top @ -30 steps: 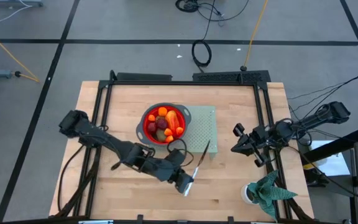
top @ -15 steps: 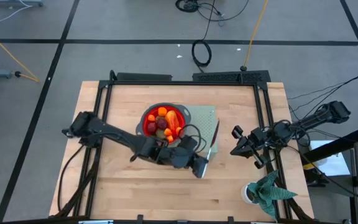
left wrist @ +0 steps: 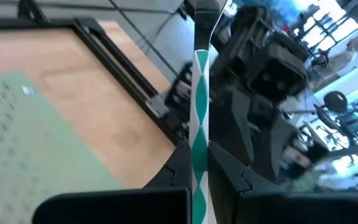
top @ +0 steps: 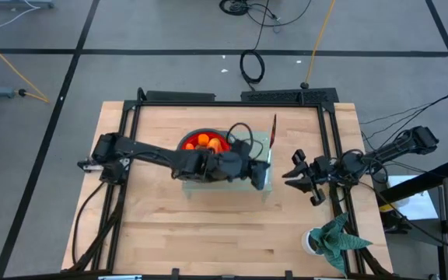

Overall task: Pick & Place Fruit
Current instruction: Put the blue table knife on the shelf

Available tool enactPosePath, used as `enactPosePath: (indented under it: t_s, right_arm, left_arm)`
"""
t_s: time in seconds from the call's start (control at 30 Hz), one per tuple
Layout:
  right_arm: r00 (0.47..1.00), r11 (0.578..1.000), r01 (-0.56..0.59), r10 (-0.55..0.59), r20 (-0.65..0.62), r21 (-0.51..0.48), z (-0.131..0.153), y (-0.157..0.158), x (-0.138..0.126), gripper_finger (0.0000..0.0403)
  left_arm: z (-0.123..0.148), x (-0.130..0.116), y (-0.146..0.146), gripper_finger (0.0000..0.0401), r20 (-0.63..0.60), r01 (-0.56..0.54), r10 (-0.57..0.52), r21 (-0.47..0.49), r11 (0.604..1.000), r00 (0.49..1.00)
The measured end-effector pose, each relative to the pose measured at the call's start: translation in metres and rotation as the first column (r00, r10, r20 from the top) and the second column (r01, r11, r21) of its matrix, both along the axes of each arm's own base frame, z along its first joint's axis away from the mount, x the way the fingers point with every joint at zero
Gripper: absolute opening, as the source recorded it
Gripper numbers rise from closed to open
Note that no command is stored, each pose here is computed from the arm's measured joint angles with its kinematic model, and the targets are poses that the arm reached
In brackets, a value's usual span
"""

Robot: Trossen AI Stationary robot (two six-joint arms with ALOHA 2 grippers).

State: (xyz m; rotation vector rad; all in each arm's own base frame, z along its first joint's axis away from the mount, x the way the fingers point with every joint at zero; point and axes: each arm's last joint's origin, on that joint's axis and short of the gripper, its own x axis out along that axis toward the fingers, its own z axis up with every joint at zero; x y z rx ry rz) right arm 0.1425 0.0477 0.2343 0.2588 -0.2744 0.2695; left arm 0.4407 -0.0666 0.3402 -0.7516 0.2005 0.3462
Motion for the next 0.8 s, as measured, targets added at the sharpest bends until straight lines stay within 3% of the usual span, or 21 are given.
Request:
enactPosePath:
  t_s: [0.23,0.47,0.63,0.8]
  right_arm:
    - [0.98,0.976,0.2,-0.2,0.006,-0.084,-0.001,-0.005,0.001,0.0113]
    - [0.92,0.9,0.364,-0.387,-0.056,-0.239,0.009,-0.005,0.013,0.0118]
    - [0.821,0.789,0.486,-0.56,-0.112,-0.377,0.023,-0.005,0.026,0.0119]
    - [0.671,0.614,0.614,-0.737,-0.083,-0.496,0.037,-0.007,0.035,0.012]
  left_arm:
    - [0.001,0.004,0.031,0.0014,-0.008,-0.058,0.058,0.067,0.996,0.998]
    - [0.006,0.006,0.058,0.0014,0.02,-0.12,0.118,0.159,0.98,0.993]
    - [0.011,0.007,0.075,0.0014,0.05,-0.178,0.171,0.232,0.956,0.984]
    - [0.014,0.007,0.091,0.0014,0.07,-0.208,0.197,0.269,0.94,0.978]
